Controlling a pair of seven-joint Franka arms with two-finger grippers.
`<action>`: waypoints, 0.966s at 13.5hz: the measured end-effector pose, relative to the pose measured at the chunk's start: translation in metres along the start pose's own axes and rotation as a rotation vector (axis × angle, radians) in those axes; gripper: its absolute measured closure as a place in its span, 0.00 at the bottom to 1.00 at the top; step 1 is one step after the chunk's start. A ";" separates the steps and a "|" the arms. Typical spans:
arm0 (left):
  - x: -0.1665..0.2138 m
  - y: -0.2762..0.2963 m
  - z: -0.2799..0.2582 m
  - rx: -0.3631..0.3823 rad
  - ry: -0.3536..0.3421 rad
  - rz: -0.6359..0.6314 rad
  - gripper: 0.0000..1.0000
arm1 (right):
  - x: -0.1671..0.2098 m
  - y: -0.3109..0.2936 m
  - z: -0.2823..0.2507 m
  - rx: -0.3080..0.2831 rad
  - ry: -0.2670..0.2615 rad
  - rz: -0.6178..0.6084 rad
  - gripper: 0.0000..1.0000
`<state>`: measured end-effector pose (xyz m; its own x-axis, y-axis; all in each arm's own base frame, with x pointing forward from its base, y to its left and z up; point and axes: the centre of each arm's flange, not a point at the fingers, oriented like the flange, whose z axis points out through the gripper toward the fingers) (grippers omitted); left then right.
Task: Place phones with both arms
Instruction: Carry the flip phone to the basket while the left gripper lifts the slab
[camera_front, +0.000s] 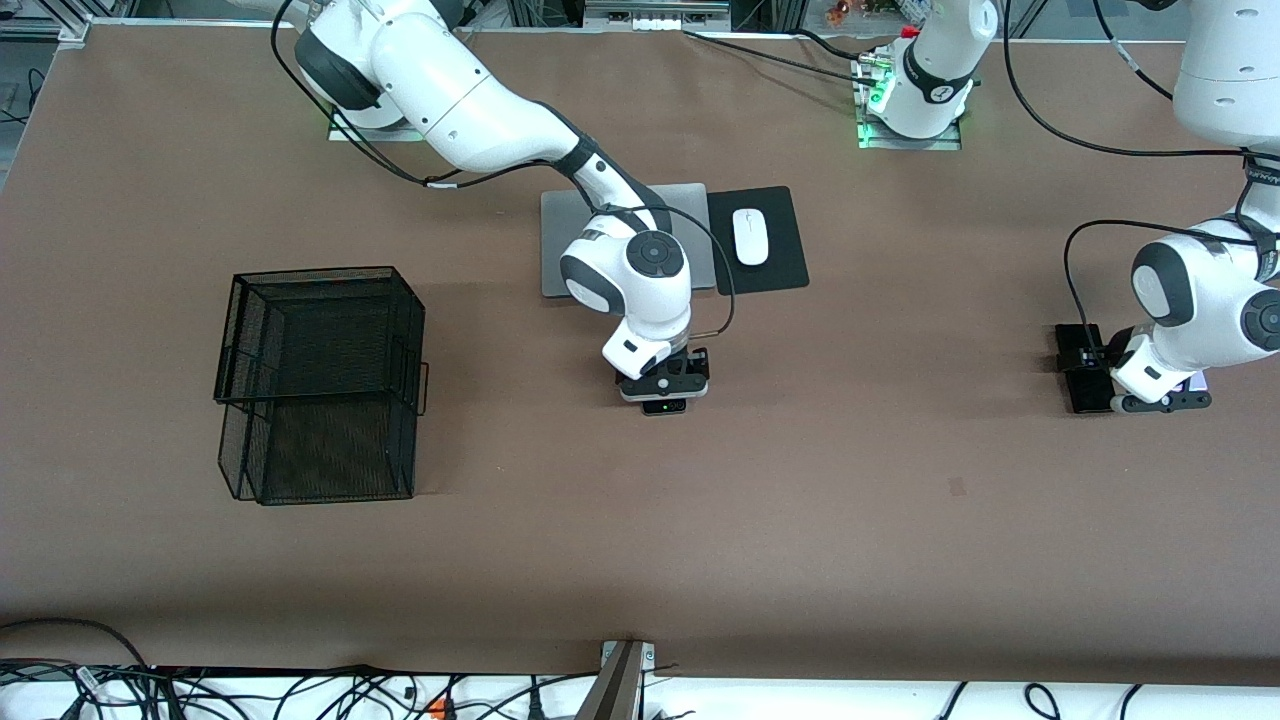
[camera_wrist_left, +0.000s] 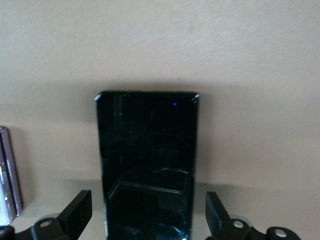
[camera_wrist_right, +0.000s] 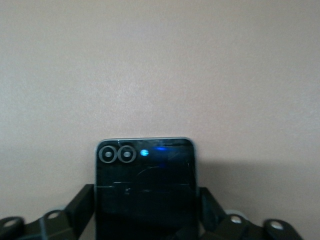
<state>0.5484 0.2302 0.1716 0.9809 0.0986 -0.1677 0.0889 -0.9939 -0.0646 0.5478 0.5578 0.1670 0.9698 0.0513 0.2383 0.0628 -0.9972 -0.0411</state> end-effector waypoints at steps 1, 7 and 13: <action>-0.002 -0.004 0.004 -0.013 -0.002 -0.010 0.00 | 0.002 -0.001 -0.003 0.004 0.005 0.001 0.19; -0.003 -0.006 0.013 -0.055 -0.002 -0.033 0.07 | 0.018 0.007 -0.026 -0.056 -0.037 0.026 0.19; -0.001 -0.004 0.009 -0.057 0.006 -0.010 0.21 | 0.052 0.017 -0.172 -0.109 -0.075 0.041 0.19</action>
<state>0.5455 0.2349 0.1632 0.9808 0.1086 -0.1617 0.1084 -0.9941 -0.0105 0.5586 0.5342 0.3458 0.9862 0.0100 0.1650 0.0006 -0.9984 0.0570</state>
